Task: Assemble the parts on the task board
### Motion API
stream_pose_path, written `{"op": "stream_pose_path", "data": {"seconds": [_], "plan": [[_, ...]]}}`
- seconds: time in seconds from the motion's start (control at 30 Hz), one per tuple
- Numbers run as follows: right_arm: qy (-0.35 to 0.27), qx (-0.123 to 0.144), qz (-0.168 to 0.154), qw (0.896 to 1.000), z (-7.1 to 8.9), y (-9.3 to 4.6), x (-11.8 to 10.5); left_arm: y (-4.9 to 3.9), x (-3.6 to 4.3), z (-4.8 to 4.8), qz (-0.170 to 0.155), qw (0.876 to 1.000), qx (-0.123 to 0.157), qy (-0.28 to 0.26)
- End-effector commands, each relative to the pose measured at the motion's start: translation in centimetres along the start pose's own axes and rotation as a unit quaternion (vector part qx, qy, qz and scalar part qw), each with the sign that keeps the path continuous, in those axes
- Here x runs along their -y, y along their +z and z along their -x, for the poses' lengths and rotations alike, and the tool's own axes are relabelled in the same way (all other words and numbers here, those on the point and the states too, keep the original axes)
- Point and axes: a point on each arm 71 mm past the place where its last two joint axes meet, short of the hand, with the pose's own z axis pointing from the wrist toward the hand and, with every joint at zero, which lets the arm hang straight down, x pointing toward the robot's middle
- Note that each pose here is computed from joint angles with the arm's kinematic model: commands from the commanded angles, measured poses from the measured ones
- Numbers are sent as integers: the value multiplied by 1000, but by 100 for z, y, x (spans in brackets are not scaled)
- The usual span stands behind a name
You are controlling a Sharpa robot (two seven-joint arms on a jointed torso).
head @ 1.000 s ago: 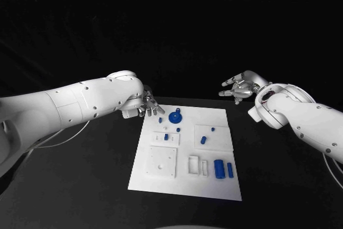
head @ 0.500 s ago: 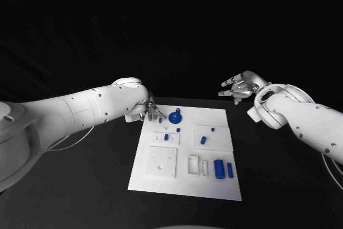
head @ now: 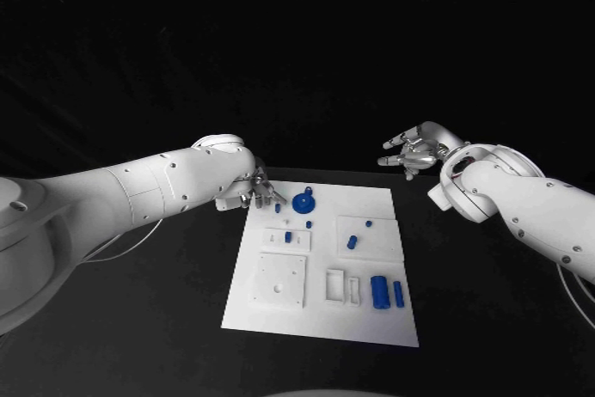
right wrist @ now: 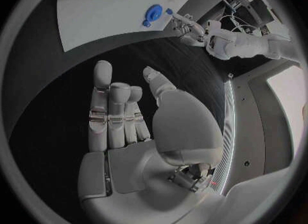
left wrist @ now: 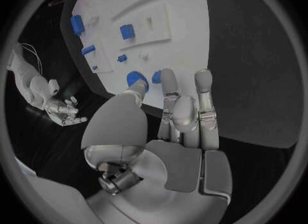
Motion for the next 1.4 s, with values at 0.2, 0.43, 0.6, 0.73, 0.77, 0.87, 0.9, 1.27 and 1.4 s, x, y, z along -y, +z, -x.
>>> {"op": "stream_pose_path", "data": {"seconds": [0.2,0.43,0.6,0.73,0.77,0.87,0.9,1.27,1.4], "plan": [[0,-2,5,1000,-18,7,-24,86,20,-151,-15,999,-23,-22],[1,-3,5,1000,-25,11,-28,130,-22,-160,-14,999,-11,-43],[1,-3,6,1000,-29,14,-29,141,-46,-150,-13,999,-6,-49],[1,-3,6,1000,-31,15,-29,143,-45,-150,-14,999,-5,-50],[1,-3,6,1000,-31,16,-30,144,-44,-150,-15,999,-5,-50],[1,-3,6,1000,-33,17,-30,145,-34,-152,-16,998,-6,-52],[1,-3,6,1000,-34,18,-31,146,-30,-154,-16,998,-7,-53],[2,-6,6,1000,-50,26,-38,164,-62,-138,-13,998,-11,-62],[2,-7,5,1000,-54,28,-36,166,-75,-142,-12,998,-17,-63]]}}
